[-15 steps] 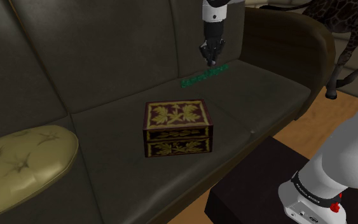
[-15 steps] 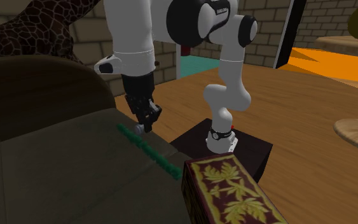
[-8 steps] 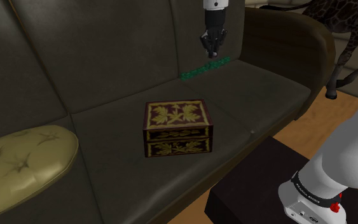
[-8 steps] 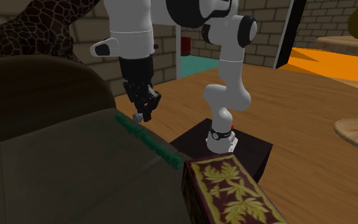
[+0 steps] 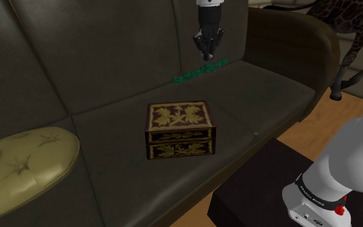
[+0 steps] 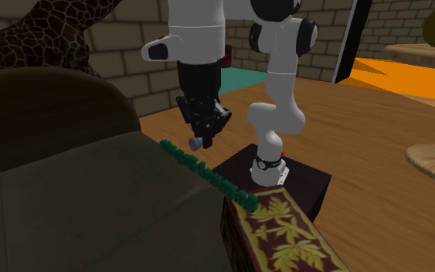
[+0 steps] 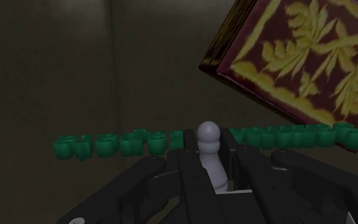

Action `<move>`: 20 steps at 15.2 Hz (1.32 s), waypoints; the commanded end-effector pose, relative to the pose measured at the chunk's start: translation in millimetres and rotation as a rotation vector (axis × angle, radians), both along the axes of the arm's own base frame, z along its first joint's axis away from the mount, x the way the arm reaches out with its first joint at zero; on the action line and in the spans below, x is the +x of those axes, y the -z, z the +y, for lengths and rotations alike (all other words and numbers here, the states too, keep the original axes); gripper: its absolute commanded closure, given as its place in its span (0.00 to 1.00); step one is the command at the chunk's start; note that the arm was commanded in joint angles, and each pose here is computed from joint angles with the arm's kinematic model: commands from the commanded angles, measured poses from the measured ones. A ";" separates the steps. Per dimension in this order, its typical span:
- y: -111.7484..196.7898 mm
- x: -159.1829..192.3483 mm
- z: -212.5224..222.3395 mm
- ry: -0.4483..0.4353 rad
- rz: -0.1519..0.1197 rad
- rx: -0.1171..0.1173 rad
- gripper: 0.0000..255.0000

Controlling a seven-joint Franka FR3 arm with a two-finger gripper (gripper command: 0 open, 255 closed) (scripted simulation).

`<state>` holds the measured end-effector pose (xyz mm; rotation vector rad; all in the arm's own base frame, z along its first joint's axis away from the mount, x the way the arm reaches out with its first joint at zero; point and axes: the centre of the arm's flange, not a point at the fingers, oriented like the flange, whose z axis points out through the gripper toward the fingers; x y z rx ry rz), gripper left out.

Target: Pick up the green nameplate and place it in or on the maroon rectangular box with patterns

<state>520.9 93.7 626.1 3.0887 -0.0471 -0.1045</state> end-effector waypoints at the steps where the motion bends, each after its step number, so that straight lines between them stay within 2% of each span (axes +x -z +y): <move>1: -6.7 -7.2 28.6 0.001 0.000 0.000 1.00; 12: -31.0 -50.3 172.7 0.001 0.000 0.000 1.00; 20: 11.3 -50.3 172.7 0.001 0.000 0.000 1.00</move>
